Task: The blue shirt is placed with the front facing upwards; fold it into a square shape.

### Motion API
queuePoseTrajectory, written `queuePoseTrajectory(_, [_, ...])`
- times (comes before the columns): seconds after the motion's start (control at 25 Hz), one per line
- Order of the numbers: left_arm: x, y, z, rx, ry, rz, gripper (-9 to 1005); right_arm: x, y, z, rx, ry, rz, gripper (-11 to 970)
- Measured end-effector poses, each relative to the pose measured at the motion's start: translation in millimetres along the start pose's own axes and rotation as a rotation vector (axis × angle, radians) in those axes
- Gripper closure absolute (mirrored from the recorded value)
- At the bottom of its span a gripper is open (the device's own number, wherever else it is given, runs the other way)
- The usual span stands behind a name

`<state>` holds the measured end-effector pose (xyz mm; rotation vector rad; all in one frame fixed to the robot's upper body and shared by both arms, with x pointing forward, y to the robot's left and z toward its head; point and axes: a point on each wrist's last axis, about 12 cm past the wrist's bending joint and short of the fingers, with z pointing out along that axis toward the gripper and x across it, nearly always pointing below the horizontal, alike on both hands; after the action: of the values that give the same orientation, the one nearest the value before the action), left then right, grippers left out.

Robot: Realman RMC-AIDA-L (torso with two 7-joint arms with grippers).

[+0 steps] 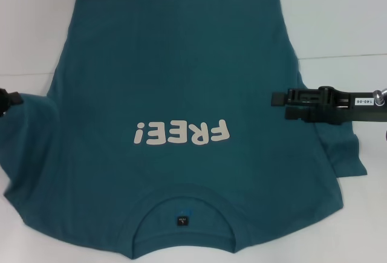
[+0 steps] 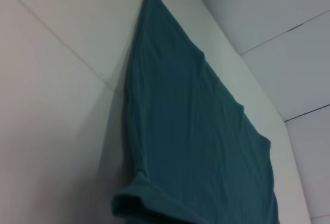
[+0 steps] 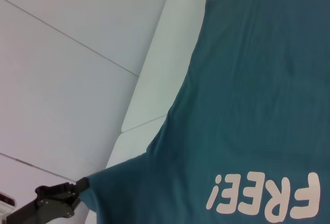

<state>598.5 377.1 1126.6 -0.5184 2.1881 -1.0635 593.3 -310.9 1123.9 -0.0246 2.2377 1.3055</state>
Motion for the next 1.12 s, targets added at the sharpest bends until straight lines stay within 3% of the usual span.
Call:
queuePoseTrajectory(0.4, [2,-2.8,3,-0.004,0.025,0.003,975,0,1.9,3,-0.006,0.004,-0.004,158])
queuePoseTrajectory(0.8, [24,-8.6,38,-0.01,0.054,-0.02,973,1,1.3,4,-0.004,0.004,-0.002,160])
queuePoseTrajectory(1.12, [29,-5.1,51,-0.04,0.024,-0.052,971,2,-0.6,3,0.002,0.001,0.002,162])
